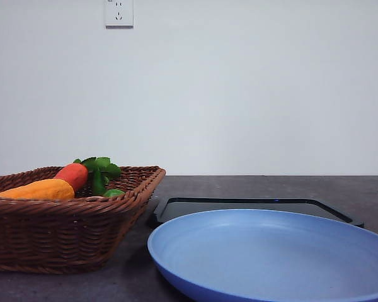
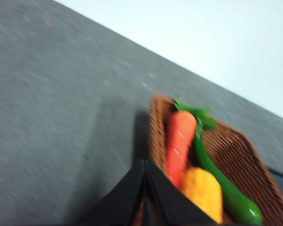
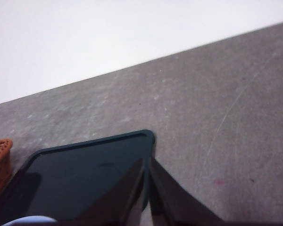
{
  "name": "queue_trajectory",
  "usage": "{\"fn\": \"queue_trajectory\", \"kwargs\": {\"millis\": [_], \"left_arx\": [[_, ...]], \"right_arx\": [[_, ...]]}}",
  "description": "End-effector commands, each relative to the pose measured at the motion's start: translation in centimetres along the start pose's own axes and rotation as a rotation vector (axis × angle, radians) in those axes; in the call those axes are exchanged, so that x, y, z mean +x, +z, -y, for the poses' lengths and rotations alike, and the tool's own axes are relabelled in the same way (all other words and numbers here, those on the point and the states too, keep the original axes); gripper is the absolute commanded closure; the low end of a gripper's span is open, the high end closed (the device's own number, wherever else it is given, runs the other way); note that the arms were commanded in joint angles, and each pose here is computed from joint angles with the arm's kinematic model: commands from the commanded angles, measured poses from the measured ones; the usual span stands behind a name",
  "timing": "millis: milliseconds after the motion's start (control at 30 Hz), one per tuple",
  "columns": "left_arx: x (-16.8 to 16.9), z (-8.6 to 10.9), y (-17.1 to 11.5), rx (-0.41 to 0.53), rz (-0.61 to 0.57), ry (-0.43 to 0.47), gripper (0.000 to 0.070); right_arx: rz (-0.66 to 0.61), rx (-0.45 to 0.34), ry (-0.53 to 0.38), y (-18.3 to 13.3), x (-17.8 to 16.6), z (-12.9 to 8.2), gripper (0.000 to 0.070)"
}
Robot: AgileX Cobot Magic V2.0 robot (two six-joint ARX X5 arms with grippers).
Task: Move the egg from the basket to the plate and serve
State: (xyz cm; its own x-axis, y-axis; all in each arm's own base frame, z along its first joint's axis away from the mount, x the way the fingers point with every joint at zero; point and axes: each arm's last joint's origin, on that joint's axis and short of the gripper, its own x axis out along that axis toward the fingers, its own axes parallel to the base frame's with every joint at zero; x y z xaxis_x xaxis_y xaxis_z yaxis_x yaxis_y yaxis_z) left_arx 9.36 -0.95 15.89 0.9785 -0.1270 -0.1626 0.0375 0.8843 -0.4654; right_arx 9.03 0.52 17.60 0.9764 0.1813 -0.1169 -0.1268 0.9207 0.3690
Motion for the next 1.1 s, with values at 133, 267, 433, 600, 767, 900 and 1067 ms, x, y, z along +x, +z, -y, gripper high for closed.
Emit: {"fn": "queue_trajectory", "kwargs": {"millis": [133,267,433,600,767,900,1067], "left_arx": [[-1.1,1.9,3.1,-0.007,-0.056,-0.059,0.0700],[-1.0,3.1,4.9,-0.004,-0.129,-0.107,0.0700],[0.0,4.5,7.0,0.035,-0.225,-0.152,0.0700],[1.4,5.8,8.8,0.063,-0.368,-0.240,0.0700],[2.9,6.7,9.7,0.056,-0.527,-0.348,0.0700],[4.1,7.1,9.4,0.037,-0.655,-0.408,0.0700],[5.2,7.5,8.4,0.026,-0.738,-0.436,0.0649]], "right_arx": [[-0.077,0.036,-0.027,2.8,-1.0,-1.3,0.0700],[-0.131,0.022,-0.037,5.0,-1.1,-2.1,0.0700],[-0.212,0.026,0.006,7.4,-0.2,-3.0,0.0700],[-0.366,0.027,0.082,9.2,1.4,-3.7,0.0700],[-0.567,0.033,0.100,9.4,3.1,-3.7,0.0700],[-0.757,0.100,0.177,8.1,4.7,-3.3,0.0700],[-0.960,0.140,0.219,5.9,6.3,-3.1,0.0546]]}}
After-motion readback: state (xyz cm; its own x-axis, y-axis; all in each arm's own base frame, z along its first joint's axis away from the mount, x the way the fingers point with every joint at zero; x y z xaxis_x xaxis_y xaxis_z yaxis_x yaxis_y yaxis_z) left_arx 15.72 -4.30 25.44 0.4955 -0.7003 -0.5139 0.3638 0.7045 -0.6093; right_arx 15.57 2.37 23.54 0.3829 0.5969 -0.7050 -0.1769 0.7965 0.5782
